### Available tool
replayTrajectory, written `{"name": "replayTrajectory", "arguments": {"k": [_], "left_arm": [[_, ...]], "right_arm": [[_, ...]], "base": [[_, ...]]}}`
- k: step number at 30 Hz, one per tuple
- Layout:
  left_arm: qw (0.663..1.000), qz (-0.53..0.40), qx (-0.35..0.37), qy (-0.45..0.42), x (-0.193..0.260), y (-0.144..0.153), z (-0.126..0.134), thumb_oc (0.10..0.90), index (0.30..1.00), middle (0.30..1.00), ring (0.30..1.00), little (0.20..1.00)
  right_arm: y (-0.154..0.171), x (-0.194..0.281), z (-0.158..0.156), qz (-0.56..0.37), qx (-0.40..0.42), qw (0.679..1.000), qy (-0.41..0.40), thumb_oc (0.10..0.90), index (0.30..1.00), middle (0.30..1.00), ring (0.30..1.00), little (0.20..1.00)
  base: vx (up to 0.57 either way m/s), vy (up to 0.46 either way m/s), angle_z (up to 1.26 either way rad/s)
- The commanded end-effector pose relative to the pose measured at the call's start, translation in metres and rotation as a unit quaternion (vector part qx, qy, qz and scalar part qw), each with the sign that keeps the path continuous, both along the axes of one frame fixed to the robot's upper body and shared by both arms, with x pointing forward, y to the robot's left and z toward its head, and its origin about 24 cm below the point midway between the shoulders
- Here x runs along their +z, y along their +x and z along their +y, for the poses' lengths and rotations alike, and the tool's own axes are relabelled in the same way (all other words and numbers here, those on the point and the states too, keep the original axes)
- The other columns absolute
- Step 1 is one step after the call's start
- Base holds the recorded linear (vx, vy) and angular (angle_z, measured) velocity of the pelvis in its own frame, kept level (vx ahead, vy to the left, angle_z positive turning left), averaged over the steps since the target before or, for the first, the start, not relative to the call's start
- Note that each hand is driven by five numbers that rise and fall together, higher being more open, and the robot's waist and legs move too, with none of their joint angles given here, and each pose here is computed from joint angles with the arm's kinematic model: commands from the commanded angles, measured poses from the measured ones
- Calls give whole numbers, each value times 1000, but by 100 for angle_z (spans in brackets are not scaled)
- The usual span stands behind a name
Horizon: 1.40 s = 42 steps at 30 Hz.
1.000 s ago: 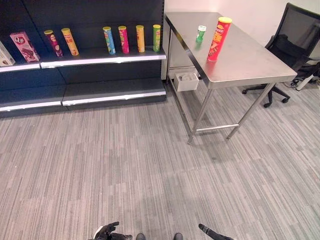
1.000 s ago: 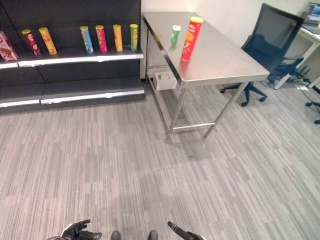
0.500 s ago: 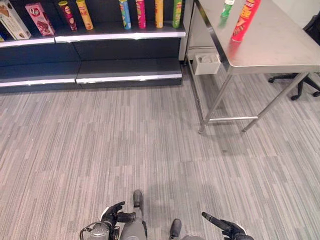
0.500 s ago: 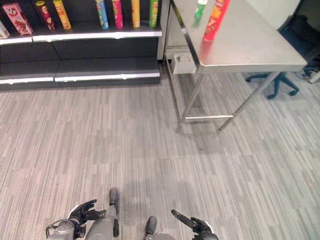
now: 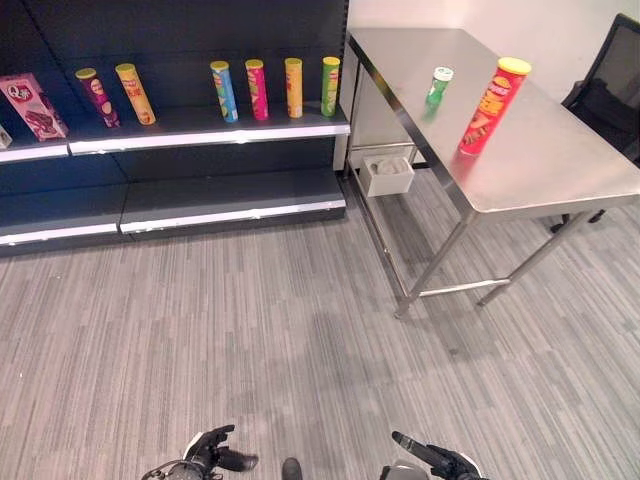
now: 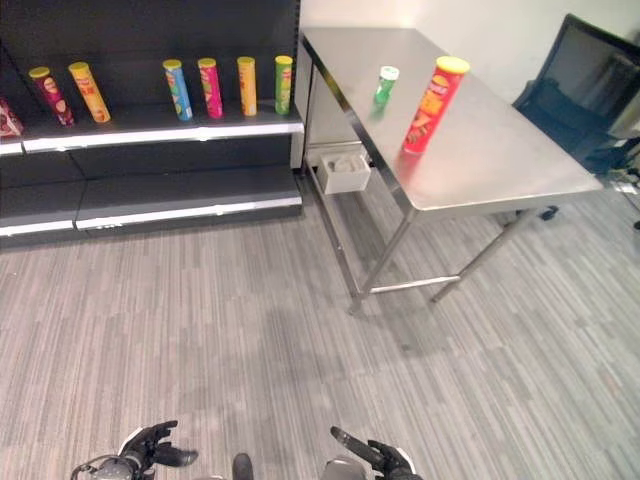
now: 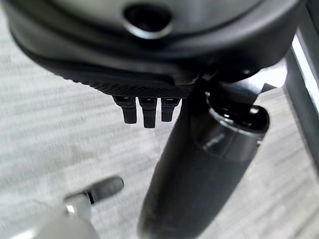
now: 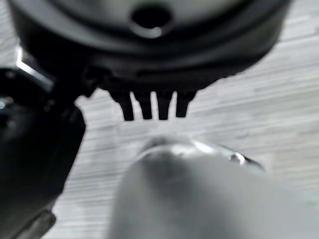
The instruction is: Put the goods on the table back onto the shelves and tidy them up.
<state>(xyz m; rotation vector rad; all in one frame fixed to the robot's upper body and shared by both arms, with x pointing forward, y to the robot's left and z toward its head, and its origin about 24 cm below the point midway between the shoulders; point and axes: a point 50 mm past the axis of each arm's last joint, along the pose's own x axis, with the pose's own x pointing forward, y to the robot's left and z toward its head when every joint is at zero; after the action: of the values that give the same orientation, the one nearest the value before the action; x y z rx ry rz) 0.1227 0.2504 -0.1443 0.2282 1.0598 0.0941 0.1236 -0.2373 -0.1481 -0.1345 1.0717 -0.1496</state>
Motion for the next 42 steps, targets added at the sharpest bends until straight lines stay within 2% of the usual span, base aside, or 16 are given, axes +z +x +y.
{"name": "replayTrajectory", "arguments": {"k": [1, 11, 18, 22, 27, 31, 36, 40, 41, 42], "left_arm": [[999, -32, -29, 19, 8, 15, 3, 800, 900, 900, 900, 900], [996, -45, -73, 23, 10, 27, -8, 800, 900, 900, 900, 900], [995, -78, -59, -12, 15, 39, -20, 800, 900, 900, 900, 900], [997, -66, -21, -25, 9, 28, -22, 800, 900, 900, 900, 900], [999, -22, -14, -24, -2, 3, -20, 800, 900, 900, 900, 900], [1000, -12, -18, -14, -3, -1, -16, 800, 900, 900, 900, 900], [1000, -22, -7, 8, 3, 10, -2, 800, 900, 900, 900, 900], [1000, -25, -15, 10, 4, 11, -3, 800, 900, 900, 900, 900], [999, -25, -22, 14, 4, 12, -3, 800, 900, 900, 900, 900], [999, -23, -22, 15, 4, 10, -1, 800, 900, 900, 900, 900]], "right_arm": [[10, 12, -29, -29, -36, 998, -37, 800, 900, 900, 900, 900], [-9, 5, -31, 6, -34, 999, -37, 800, 900, 900, 900, 900], [-10, 11, -46, -2, -52, 997, -51, 800, 900, 900, 900, 900], [-15, 8, -47, 12, -69, 996, -54, 800, 900, 900, 900, 900], [-19, 5, -38, 19, -36, 998, -57, 800, 900, 900, 900, 900], [-15, 4, -32, 19, -24, 998, -50, 800, 900, 900, 900, 900], [-7, 4, -29, 19, -25, 999, -41, 800, 900, 900, 900, 900], [-23, 0, -34, 46, -46, 997, -48, 800, 900, 900, 900, 900], [-39, -2, -41, 73, -62, 994, -59, 800, 900, 900, 900, 900], [-69, -5, -51, 114, -109, 985, -67, 800, 900, 900, 900, 900]], "base": [[306, -106, -6], [356, -98, 21], [269, -266, 61], [247, -85, -33], [466, 189, -71], [150, 124, -111], [36, 50, -39], [53, -19, -1], [121, -52, -3], [147, -57, -9]]}}
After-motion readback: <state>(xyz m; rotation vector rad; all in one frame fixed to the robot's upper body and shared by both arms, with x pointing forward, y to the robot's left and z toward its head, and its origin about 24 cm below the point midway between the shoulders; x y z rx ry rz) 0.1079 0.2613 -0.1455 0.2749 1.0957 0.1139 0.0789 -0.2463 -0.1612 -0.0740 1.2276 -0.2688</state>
